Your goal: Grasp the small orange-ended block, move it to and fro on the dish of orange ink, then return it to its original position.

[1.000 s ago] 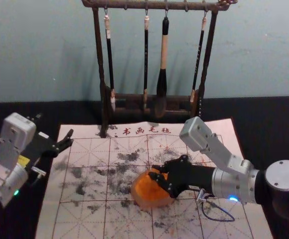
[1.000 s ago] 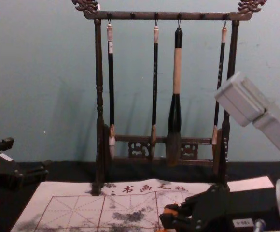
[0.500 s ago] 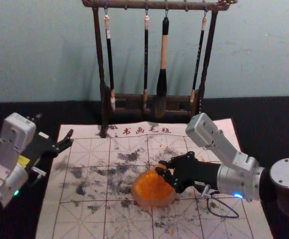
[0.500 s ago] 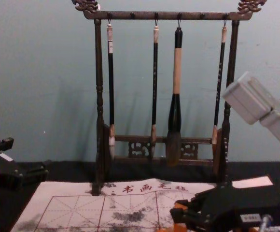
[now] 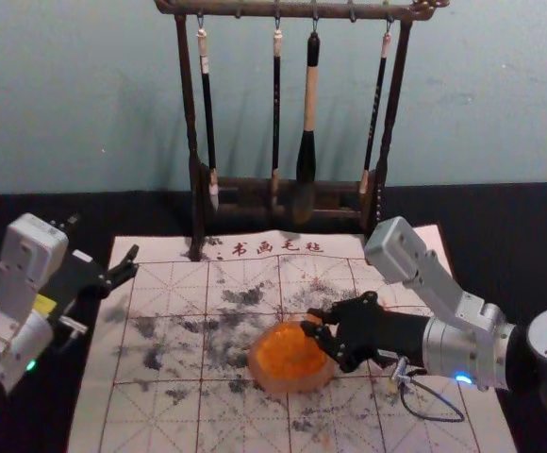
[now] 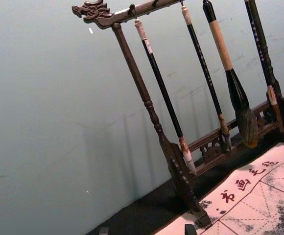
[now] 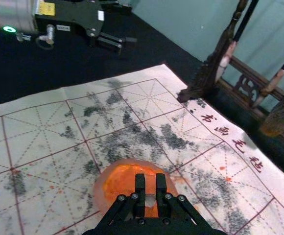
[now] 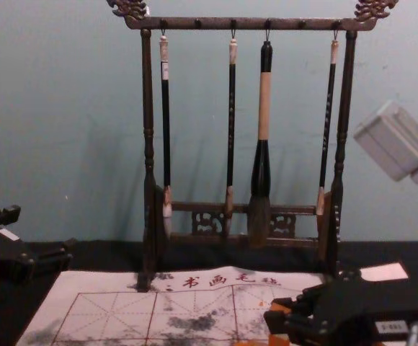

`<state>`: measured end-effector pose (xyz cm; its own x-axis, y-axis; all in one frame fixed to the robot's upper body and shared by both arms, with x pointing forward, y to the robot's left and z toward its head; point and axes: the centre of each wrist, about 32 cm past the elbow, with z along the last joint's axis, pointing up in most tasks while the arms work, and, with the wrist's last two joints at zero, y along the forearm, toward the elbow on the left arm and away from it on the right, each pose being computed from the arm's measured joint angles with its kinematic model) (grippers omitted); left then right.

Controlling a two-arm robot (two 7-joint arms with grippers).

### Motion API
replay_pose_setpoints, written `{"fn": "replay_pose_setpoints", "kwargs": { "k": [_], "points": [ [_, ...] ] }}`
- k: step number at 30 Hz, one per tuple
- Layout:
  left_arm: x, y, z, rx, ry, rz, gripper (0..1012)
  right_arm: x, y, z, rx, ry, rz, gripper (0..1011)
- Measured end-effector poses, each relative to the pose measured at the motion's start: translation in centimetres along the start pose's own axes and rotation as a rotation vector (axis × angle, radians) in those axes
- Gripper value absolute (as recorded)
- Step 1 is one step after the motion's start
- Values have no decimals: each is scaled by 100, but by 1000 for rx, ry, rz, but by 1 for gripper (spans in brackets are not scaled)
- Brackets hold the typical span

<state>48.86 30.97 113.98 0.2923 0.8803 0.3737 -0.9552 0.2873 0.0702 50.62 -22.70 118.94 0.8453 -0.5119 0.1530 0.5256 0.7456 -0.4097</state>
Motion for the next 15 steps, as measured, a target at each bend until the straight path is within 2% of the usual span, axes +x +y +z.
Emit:
{"fn": "replay_pose_setpoints", "kwargs": {
  "k": [7, 15],
  "points": [
    [0, 0, 0, 0, 0, 0, 1001, -48, -25, 8, 18, 12, 19, 72],
    [0, 0, 0, 0, 0, 0, 1001, -46, -68, 29, 44, 18, 7, 72]
  ]
}}
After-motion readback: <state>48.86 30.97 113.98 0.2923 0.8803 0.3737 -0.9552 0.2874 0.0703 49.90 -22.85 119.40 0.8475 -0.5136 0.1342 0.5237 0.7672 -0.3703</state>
